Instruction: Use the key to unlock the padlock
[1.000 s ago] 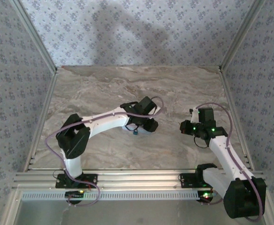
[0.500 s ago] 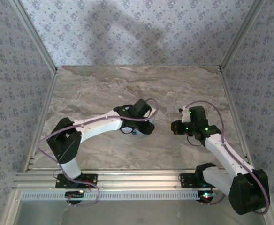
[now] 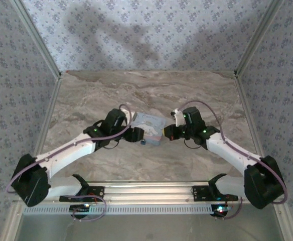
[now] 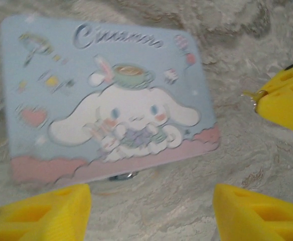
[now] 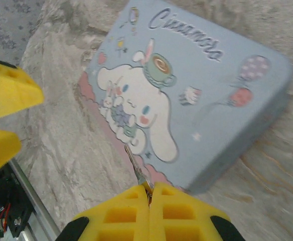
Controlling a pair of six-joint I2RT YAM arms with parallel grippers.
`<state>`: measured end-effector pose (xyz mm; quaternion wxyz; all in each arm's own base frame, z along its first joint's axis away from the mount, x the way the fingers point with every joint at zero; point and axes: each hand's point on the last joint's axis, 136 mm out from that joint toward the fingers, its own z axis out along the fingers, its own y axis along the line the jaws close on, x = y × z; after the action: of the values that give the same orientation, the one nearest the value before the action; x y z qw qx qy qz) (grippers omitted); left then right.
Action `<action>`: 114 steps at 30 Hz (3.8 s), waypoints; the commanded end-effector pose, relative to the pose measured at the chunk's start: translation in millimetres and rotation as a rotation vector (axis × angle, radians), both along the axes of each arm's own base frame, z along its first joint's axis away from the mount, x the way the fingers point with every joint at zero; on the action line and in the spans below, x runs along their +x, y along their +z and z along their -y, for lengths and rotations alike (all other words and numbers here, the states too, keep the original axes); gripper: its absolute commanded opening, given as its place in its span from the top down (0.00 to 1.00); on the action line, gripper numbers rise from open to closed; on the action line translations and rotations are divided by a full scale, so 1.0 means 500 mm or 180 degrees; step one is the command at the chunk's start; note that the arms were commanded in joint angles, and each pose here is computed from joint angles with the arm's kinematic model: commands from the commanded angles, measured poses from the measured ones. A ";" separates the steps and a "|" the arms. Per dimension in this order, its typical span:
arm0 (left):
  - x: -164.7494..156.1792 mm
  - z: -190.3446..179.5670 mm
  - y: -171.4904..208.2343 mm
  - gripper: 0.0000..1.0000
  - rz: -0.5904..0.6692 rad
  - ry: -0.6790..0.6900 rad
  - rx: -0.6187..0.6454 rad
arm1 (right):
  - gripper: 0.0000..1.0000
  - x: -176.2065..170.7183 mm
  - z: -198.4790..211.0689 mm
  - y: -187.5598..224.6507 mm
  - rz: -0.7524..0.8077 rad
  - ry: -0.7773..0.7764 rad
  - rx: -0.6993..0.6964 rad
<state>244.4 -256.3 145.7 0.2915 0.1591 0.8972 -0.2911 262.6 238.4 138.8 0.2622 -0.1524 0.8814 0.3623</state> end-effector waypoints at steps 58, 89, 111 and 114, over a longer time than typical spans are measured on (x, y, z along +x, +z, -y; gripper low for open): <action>0.032 0.070 -0.200 0.44 0.0079 -0.0029 -0.0217 | 1.00 0.040 -0.098 -0.147 -0.0524 0.0263 -0.0685; 0.027 0.123 -0.190 0.59 0.0162 -0.0152 -0.0233 | 1.00 0.039 -0.104 -0.141 -0.0483 0.0264 -0.0671; 0.023 0.138 -0.181 0.61 0.0194 -0.0178 -0.0263 | 1.00 0.038 -0.106 -0.141 -0.0483 0.0268 -0.0673; 0.022 0.140 -0.180 0.61 0.0193 -0.0179 -0.0263 | 1.00 0.038 -0.106 -0.141 -0.0481 0.0267 -0.0674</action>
<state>259.3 -292.6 30.5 0.3074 0.1540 0.8986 -0.2726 304.0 300.6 97.2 0.2175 -0.1838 0.9037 0.3196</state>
